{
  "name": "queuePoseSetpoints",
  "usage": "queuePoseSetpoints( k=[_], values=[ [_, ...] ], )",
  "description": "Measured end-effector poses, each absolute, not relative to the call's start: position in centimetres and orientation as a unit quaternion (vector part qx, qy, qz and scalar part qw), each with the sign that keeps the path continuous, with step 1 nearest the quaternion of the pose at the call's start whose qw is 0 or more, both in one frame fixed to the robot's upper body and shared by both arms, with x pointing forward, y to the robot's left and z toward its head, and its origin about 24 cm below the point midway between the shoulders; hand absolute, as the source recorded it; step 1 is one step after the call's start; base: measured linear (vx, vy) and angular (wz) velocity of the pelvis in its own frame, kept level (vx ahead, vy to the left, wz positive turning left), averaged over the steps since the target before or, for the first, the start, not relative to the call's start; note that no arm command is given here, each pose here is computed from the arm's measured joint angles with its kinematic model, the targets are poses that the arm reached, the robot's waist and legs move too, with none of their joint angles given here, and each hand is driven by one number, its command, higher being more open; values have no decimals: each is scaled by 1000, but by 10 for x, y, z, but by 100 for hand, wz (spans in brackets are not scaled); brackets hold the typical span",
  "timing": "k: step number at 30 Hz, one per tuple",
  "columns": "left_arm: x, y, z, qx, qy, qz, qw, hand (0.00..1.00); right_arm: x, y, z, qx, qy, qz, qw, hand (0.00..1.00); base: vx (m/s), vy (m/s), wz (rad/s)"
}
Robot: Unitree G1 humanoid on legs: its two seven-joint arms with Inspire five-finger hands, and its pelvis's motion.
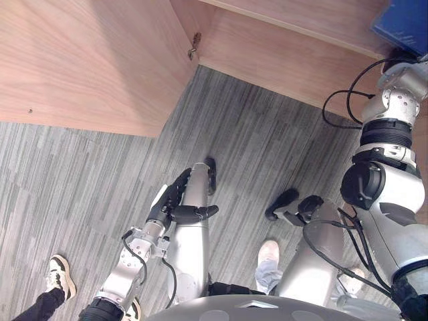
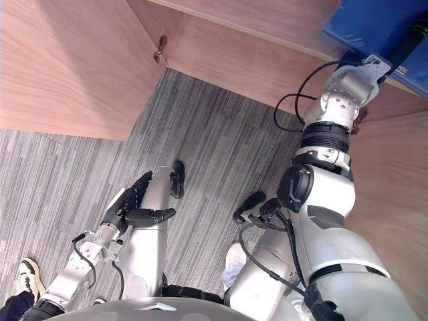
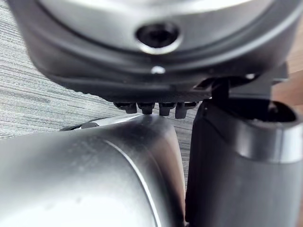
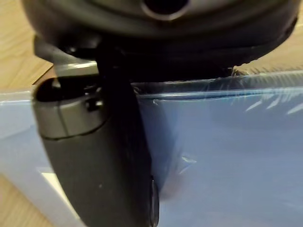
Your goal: Walk over to the cabinet, pick up the folder, carry it to the office cabinet, place the folder inside the office cabinet, then close the office cabinet door
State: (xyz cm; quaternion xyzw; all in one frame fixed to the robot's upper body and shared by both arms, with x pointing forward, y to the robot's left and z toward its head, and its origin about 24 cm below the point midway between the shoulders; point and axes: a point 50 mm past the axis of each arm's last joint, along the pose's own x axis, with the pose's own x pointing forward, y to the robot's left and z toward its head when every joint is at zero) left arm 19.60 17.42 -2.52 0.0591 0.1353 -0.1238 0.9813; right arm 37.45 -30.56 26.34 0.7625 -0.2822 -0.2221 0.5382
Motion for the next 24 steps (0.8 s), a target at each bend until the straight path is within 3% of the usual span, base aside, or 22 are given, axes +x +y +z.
queuePoseSetpoints(
  k=[5,6,14,24],
  values=[
    [196,174,-25,60,135,-125,981,100,373,-303,257,773,-282,-221,524,0,0,0,0],
    [196,173,-25,61,135,-126,981,100,373,-304,257,773,-284,-221,522,100,0,0,0],
    [196,171,-25,60,135,-129,981,100,368,-310,250,774,-294,-232,511,100,0,0,0],
    [195,171,-29,62,153,-129,978,100,366,-313,238,764,-290,-245,521,100,0,0,0]
  ],
)
